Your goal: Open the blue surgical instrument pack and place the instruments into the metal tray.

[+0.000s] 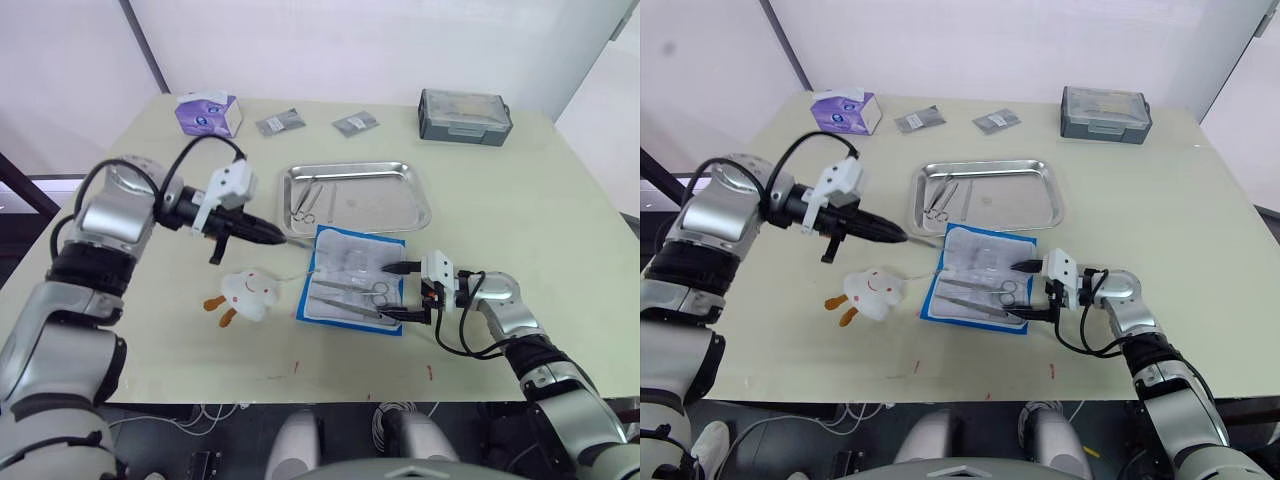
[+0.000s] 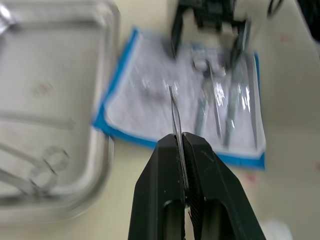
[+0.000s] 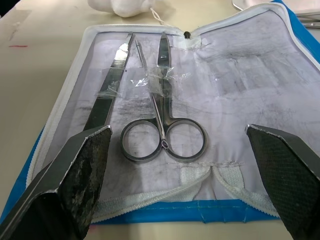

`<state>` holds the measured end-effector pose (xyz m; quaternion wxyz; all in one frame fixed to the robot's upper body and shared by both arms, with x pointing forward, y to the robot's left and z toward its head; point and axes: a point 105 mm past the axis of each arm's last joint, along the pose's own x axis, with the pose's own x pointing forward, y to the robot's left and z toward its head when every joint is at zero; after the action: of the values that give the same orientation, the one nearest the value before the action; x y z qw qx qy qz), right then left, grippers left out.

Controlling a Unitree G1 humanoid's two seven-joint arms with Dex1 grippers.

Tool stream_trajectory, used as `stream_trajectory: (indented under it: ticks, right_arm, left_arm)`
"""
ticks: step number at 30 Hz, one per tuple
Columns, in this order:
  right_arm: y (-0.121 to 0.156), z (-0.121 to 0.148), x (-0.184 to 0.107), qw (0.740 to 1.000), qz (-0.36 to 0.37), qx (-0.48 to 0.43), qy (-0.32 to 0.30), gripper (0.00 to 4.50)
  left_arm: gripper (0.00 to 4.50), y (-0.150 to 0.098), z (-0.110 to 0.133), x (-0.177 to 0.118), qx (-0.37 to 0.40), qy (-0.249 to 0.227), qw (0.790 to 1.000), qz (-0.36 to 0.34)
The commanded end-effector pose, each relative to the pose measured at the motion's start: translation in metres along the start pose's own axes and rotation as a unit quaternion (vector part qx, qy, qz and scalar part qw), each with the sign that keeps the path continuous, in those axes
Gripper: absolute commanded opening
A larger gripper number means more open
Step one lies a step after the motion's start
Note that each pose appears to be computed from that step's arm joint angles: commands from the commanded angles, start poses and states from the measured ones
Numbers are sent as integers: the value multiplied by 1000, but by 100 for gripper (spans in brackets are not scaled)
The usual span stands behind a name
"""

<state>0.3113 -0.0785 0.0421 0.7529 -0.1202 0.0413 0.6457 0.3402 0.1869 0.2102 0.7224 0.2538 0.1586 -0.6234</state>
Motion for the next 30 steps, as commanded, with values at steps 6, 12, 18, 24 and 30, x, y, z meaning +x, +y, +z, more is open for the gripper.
stream_trajectory:
  ticks: [6,12,18,24,30]
  right_arm:
    - [45,-69,0,988,48,110,102,450]
    - [44,-68,0,988,47,107,103,450]
    - [43,-68,-1,988,45,106,102,450]
    - [44,-68,-1,988,44,106,102,450]
    - [44,-68,-1,988,43,106,101,450]
  left_arm:
    - [9,13,33,10,11,-102,994,45]
    - [9,28,46,36,-6,-155,981,115]
    - [9,50,46,76,-52,-180,954,235]
    - [9,66,40,94,-70,-172,927,326]
    - [9,77,30,115,-94,-158,898,400]
